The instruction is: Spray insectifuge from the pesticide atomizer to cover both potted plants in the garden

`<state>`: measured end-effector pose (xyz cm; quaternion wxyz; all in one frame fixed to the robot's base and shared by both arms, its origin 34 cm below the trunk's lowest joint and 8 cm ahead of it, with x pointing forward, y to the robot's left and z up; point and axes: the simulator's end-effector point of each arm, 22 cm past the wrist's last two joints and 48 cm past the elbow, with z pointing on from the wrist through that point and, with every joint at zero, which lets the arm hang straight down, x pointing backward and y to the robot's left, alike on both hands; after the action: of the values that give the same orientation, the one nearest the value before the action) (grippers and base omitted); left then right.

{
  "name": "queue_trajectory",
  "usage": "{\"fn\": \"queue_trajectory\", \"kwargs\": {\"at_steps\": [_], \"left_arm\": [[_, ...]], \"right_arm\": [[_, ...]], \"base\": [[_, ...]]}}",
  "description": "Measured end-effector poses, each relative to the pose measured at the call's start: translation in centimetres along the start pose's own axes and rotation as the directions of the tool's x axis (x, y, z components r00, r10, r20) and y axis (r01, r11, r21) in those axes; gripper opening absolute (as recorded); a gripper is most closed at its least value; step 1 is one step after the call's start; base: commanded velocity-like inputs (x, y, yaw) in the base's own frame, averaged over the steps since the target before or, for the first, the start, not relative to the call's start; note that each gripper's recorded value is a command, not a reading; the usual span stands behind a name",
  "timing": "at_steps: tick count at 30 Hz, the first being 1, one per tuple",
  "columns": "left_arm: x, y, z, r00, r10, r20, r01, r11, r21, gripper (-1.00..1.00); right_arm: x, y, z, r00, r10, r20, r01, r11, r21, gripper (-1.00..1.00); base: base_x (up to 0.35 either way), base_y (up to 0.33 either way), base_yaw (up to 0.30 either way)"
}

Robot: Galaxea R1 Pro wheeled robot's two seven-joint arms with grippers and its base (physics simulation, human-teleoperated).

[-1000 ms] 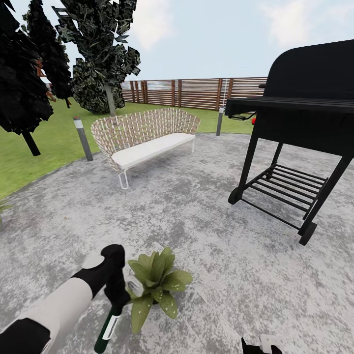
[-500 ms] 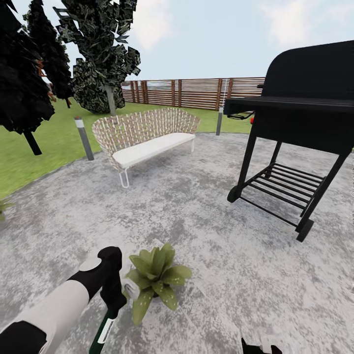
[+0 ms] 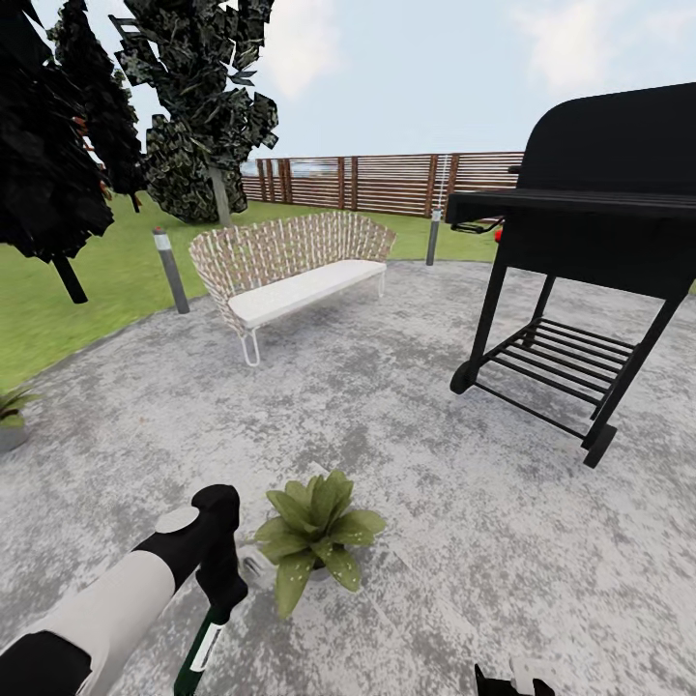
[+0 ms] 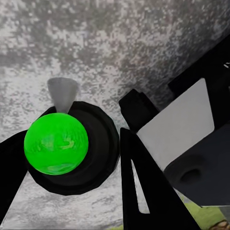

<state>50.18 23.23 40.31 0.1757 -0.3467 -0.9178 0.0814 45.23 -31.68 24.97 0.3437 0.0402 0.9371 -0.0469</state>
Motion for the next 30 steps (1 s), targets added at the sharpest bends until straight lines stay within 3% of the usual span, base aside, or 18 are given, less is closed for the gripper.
{"fn": "queue_trajectory", "kwargs": {"at_steps": [4,15,23,30], "left_arm": [[-0.2,0.6,0.0,1.000,0.000,0.007,0.000,0.999,-0.033,-1.00],[-0.7,0.2,0.0,1.000,0.004,0.016,-0.004,1.000,-0.028,-1.00],[-1.5,0.1,-0.7,0.994,-0.064,0.092,0.060,0.997,0.044,-1.00],[-0.2,-0.1,0.7,0.996,-0.079,0.047,0.076,0.995,0.064,-1.00]], "right_arm": [[0.0,0.0,0.0,1.000,0.000,0.000,0.000,1.000,0.000,1.00],[0.0,0.1,0.0,1.000,0.000,0.000,0.000,1.000,-0.002,1.00],[0.0,0.0,0.0,1.000,0.000,0.000,0.000,1.000,-0.001,1.00],[0.0,0.0,0.0,1.000,-0.001,0.000,0.001,1.000,-0.001,1.00]], "base": [[0.000,0.000,0.000],[0.000,0.000,0.000],[0.000,0.000,0.000],[0.000,0.000,0.000]]}}
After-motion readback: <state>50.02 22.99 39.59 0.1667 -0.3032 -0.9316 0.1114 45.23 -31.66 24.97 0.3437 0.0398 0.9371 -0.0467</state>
